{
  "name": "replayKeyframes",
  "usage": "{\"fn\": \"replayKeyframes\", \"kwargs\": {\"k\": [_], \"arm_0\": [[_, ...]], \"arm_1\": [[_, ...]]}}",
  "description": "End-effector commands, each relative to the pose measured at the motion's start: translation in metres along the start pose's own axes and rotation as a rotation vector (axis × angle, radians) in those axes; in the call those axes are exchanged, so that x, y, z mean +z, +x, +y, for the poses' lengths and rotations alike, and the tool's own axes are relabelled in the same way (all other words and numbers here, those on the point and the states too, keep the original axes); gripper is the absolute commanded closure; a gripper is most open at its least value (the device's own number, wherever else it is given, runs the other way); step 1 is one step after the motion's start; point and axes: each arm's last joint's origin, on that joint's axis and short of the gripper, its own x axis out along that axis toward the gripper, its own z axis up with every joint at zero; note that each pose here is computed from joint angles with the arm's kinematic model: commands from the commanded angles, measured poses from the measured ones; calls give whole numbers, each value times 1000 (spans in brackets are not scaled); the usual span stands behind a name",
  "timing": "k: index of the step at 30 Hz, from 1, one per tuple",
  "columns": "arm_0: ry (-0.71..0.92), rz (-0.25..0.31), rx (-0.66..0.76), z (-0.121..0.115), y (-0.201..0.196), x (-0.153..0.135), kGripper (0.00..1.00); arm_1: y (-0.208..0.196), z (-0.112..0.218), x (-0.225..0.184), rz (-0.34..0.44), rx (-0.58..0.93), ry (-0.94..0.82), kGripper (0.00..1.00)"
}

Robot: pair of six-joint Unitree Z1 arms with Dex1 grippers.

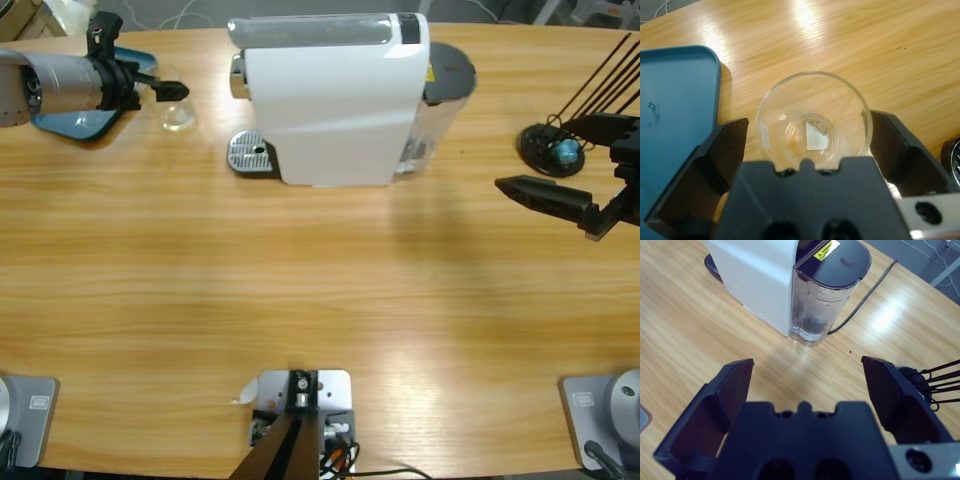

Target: Pour coffee

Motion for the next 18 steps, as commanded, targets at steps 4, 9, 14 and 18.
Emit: {"fn": "replayKeyframes", "kwargs": {"k": [4,9,14,18], "arm_0": [[-6,65,-35,-1,22,-17,22],[-8,59,-35,1,22,-15,699],[-13,68,-31,4,20,-15,809],[-8,86,-89,1,14,-22,805]], "arm_1": [[11,1,-9,47,-5,-23,55],[11,1,-9,47,-9,-23,59],[11,1,-10,47,-9,-24,59],[12,1,-10,50,-10,-24,59]]}}
